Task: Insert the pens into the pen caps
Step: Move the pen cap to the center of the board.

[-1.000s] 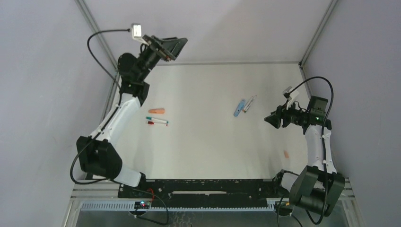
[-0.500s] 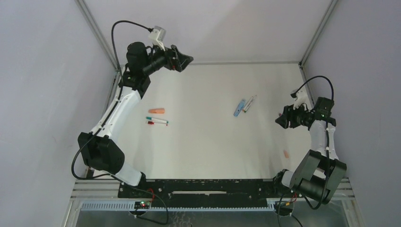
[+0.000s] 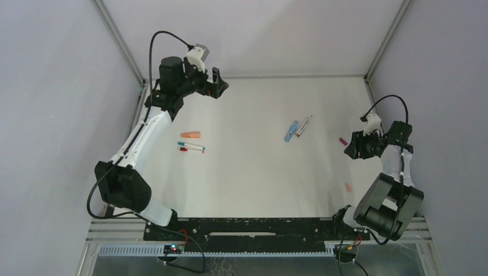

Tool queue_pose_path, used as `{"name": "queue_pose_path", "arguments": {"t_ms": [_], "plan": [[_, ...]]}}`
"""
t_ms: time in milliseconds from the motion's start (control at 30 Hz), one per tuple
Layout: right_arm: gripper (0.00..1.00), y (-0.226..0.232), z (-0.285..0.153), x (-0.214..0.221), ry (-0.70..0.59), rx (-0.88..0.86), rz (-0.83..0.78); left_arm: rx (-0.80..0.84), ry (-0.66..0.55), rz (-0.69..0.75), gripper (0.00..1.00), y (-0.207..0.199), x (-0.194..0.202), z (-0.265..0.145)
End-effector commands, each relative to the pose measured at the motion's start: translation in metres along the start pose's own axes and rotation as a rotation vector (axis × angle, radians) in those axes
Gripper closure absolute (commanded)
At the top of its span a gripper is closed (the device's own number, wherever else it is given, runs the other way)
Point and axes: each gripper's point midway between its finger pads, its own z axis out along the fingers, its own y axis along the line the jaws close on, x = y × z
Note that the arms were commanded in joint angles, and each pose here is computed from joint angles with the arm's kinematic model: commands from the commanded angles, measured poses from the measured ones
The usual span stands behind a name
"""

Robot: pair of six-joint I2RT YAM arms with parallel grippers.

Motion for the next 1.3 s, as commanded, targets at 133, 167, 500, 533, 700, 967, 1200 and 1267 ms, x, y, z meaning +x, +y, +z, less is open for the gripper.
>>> {"name": "queue_pose_path", "arguments": {"t_ms": [133, 167, 500, 533, 700, 967, 1200, 1267], "plan": [[0.41, -0.012, -0.021, -0.002, 0.010, 0.058, -0.053, -0.165, 0.087, 0.170, 0.00, 0.029, 0.019, -0.011], [0.41, -0.008, -0.022, 0.003, 0.034, 0.048, -0.071, -0.176, 0.099, 0.195, 0.00, 0.031, 0.023, -0.011], [0.41, 0.025, -0.054, 0.068, 0.331, -0.014, -0.203, -0.212, 0.166, 0.271, 0.00, 0.047, 0.044, 0.000], [0.41, 0.024, -0.055, 0.074, 0.355, 0.001, -0.205, -0.221, 0.169, 0.275, 0.00, 0.048, 0.045, -0.001], [0.37, 0.022, -0.046, 0.103, 0.468, 0.079, -0.238, -0.243, 0.164, 0.292, 0.00, 0.051, 0.044, -0.004], [0.36, 0.014, -0.035, 0.121, 0.523, 0.166, -0.211, -0.281, 0.184, 0.306, 0.00, 0.059, 0.050, -0.003], [0.46, 0.026, -0.029, 0.133, 0.562, 0.110, -0.199, -0.290, 0.190, 0.308, 0.00, 0.060, 0.052, -0.004], [0.49, 0.030, -0.028, 0.137, 0.575, 0.091, -0.194, -0.290, 0.189, 0.310, 0.00, 0.060, 0.051, -0.004]]}}
